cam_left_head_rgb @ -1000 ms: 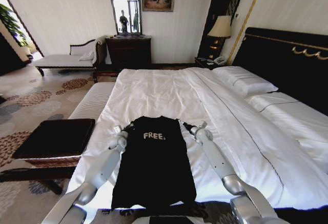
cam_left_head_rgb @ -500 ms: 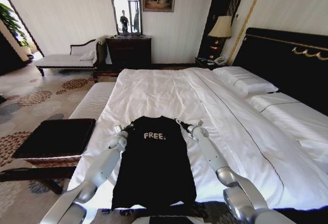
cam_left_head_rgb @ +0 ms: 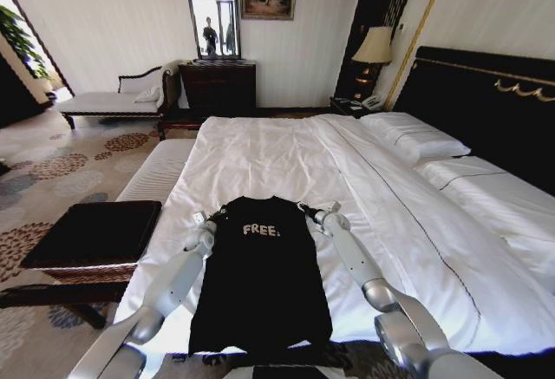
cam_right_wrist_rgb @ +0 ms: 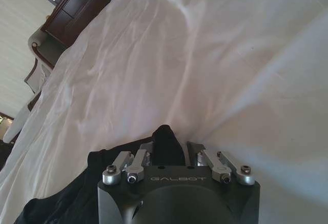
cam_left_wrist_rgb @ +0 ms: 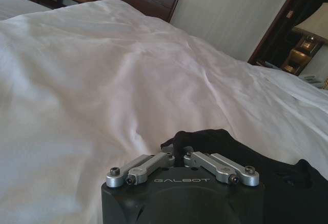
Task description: Fold the clothes on the bed and place them into the basket.
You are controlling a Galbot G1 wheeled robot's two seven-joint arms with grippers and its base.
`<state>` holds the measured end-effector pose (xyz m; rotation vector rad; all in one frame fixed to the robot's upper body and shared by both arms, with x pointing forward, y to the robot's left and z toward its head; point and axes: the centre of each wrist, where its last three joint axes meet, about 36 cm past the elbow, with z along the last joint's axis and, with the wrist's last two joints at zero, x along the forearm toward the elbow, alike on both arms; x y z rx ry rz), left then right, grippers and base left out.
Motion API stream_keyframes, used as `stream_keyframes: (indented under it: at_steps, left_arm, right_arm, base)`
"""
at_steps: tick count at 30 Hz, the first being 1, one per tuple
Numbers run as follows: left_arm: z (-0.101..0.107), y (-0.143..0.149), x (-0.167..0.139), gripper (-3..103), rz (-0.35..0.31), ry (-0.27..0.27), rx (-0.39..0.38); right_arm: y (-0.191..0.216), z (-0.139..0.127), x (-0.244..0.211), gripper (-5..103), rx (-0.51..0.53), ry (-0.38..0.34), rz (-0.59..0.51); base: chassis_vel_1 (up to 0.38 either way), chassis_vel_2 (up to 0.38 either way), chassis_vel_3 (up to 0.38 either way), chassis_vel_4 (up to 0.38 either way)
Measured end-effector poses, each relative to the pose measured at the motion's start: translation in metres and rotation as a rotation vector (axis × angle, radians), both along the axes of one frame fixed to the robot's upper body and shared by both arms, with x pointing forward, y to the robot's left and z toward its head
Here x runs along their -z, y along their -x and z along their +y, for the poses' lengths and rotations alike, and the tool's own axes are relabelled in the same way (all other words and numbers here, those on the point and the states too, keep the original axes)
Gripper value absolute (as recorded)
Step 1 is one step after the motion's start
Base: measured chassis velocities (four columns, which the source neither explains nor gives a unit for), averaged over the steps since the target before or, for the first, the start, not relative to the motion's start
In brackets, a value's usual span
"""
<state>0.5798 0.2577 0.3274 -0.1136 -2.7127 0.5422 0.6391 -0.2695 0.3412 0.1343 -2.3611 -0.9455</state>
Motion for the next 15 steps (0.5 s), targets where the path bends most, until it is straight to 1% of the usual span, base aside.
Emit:
stream_keyframes:
  at_steps: [1, 4, 6, 9, 10, 11, 15]
  left_arm:
    - [0.001, 0.000, 0.000, 2, -0.001, 0.000, 0.000]
    - [0.002, 0.000, -0.002, 2, -0.001, 0.004, -0.006]
    - [0.002, 0.000, -0.002, 2, -0.001, 0.004, -0.007]
    - [0.003, -0.001, -0.006, 2, -0.006, 0.006, -0.010]
    - [0.003, -0.001, -0.006, 2, -0.006, 0.006, -0.010]
    - [0.004, -0.001, -0.008, 2, -0.009, 0.007, -0.012]
    - [0.006, 0.000, -0.014, 2, -0.011, 0.017, -0.018]
  right_arm:
    - [0.000, 0.000, 0.000, 36, -0.001, 0.000, -0.001]
    - [0.001, 0.001, -0.002, 20, -0.004, 0.004, -0.006]
    - [0.001, 0.001, -0.002, 20, -0.004, 0.004, -0.007]
    - [0.003, 0.001, -0.005, 4, -0.006, 0.007, -0.014]
    - [0.003, 0.001, -0.005, 4, -0.006, 0.007, -0.014]
    - [0.004, 0.001, -0.006, 2, -0.008, 0.010, -0.019]
    - [0.007, 0.001, -0.011, 1, -0.017, 0.024, -0.034]
  base:
    - [0.000, 0.000, 0.000, 0.000]
    - [0.000, 0.000, 0.000, 0.000]
    - [0.000, 0.000, 0.000, 0.000]
    - [0.000, 0.000, 0.000, 0.000]
    - [0.000, 0.000, 0.000, 0.000]
    - [0.000, 0.000, 0.000, 0.000]
    - [0.000, 0.000, 0.000, 0.000]
